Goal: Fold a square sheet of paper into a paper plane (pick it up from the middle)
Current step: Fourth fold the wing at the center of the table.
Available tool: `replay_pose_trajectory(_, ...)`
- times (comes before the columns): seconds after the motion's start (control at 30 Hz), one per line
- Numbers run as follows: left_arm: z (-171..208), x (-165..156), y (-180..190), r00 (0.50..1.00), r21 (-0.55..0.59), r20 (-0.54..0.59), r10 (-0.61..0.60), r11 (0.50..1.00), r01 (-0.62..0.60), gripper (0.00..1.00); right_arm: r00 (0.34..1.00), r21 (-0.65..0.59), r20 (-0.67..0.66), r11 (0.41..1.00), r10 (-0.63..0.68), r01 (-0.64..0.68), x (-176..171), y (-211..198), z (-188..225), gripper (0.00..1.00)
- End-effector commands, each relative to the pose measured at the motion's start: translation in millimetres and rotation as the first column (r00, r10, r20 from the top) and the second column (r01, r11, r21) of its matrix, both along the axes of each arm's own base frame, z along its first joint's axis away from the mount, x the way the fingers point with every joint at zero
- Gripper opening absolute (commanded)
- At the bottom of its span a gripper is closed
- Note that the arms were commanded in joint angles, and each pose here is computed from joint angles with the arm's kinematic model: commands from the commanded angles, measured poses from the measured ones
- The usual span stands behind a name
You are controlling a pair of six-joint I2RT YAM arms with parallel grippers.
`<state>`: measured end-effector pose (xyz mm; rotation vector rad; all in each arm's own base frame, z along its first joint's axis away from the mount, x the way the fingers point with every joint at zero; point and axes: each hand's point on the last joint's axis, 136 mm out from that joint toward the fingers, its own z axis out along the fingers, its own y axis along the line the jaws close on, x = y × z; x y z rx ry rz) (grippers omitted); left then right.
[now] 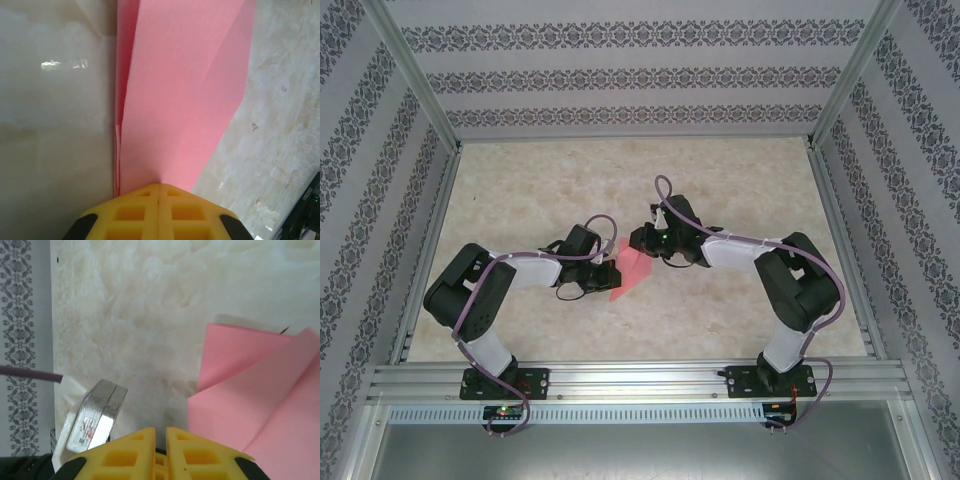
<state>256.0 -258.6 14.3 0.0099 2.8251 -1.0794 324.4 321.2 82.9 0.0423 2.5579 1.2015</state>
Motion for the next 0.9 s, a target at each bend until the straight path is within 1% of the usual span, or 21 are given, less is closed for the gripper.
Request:
replay_pose_trajectory(0.0,-53,-32,37,0.991,0.198,-0.131,0.032,0.98,-0.006,0.0,0.999,-0.005,-0.014,0.999,0.037,-0.037,-15,13,-15,0.13)
replay_pose_trajectory(0.13,-54,-32,36,0.991,0.2,-0.134,0.028,0.98,-0.001,0.0,0.997,-0.009,-0.036,0.998,0.069,-0.069,-24,28,-29,0.12)
replay_pose_trajectory(0.33,-58,-36,38,0.988,0.206,-0.15,0.025,0.979,0.006,0.0,0.997,-0.047,-0.068,0.998,0.046,-0.049,-22,26,-56,0.11)
replay_pose_trajectory(0.63,-68,-42,44,0.984,0.236,-0.178,0.019,0.971,0.024,0.0,0.996,-0.111,-0.091,0.994,-0.019,0.008,-5,3,-84,0.12)
replay_pose_trajectory(0.87,-76,-49,50,0.98,0.263,-0.196,0.013,0.964,0.04,0.0,0.995,-0.121,-0.091,0.992,-0.041,0.03,12,-9,-84,0.13)
